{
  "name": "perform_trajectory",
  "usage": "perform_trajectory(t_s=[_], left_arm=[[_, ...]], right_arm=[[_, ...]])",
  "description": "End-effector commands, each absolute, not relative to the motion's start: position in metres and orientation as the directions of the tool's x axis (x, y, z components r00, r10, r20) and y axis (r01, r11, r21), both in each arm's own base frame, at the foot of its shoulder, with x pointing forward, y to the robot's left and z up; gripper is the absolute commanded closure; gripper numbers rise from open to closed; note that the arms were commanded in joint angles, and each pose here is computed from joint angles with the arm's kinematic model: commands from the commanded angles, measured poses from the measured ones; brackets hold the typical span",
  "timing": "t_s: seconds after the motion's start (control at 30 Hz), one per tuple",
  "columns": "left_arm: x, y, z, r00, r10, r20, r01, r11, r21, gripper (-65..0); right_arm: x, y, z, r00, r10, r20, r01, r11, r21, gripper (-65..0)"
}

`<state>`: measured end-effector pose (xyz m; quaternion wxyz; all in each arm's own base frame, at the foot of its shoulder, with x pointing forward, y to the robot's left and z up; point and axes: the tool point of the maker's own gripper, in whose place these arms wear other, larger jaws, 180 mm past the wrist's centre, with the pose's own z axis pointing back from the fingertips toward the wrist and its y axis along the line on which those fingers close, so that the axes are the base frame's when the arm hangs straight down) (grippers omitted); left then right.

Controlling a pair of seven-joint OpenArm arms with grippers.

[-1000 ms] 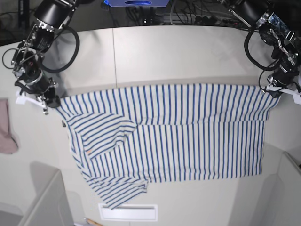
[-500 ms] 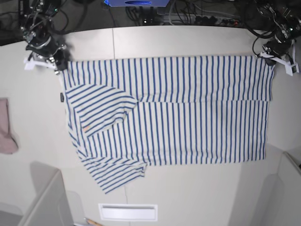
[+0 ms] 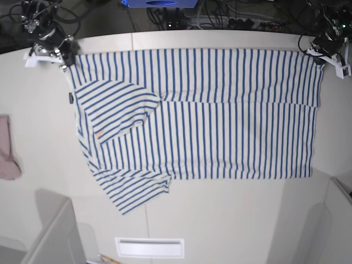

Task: Fold the T-shirt properly
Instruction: 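Drag the shirt by its shoulder edge toward the robot with both grippers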

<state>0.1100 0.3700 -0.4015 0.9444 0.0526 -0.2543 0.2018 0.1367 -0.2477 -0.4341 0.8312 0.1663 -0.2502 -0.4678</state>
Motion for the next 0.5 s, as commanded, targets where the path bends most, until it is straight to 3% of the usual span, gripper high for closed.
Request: perform_trajectory(t_s=[0.0, 0.47], left_arm=[[0.111, 0.377, -0.394, 0.786, 0.335, 0.52, -0.403, 0.915, 0.018, 0.0], [0.08, 0.378, -0.401, 0.819, 0.342, 0.461, -0.408, 0.912, 0.048, 0.0]], right_arm=[[0.135, -0.257, -0.428, 0.434, -0.851, 0.297, 0.689, 0.525, 0.5, 0.0], [0.109, -0.253, -0.436, 0.466, -0.844, 0.265, 0.709, 0.535, 0.459, 0.0]])
